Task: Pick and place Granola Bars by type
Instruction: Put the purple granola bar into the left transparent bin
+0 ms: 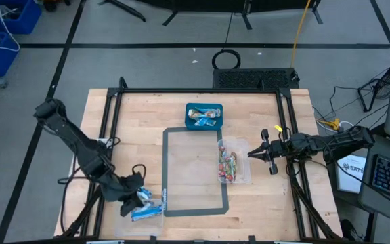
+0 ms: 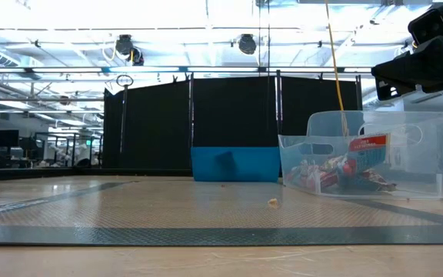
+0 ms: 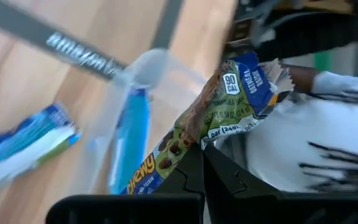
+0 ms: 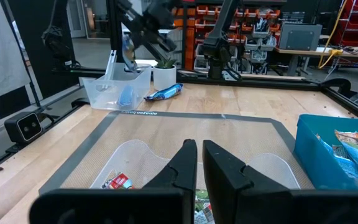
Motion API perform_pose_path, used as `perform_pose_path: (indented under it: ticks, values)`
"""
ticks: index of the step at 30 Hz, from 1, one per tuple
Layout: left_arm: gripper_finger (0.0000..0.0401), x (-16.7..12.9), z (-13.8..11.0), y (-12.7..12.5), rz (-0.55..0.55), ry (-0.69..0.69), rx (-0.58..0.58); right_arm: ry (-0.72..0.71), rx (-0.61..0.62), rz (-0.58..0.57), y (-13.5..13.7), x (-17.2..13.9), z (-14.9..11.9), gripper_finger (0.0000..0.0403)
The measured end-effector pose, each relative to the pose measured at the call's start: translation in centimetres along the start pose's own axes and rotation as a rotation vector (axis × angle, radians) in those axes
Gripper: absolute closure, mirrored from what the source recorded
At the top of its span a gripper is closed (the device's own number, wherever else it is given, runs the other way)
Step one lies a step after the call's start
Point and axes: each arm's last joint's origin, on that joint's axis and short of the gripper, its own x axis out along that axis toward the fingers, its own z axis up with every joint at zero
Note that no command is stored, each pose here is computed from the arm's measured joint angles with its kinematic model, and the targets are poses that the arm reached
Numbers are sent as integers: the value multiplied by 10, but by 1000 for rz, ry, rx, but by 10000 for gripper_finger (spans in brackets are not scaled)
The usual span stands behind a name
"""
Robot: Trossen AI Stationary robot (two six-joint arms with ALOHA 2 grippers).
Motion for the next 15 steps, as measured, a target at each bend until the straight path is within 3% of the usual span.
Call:
perform_pose_path:
  ticks: [7,15]
  values:
    - [400,13,-12,14,187,53,-137,0,0,0,0,0,0,383]
    - [400,27,-18,18,234,137,-207,0,0,0,0,0,0,383]
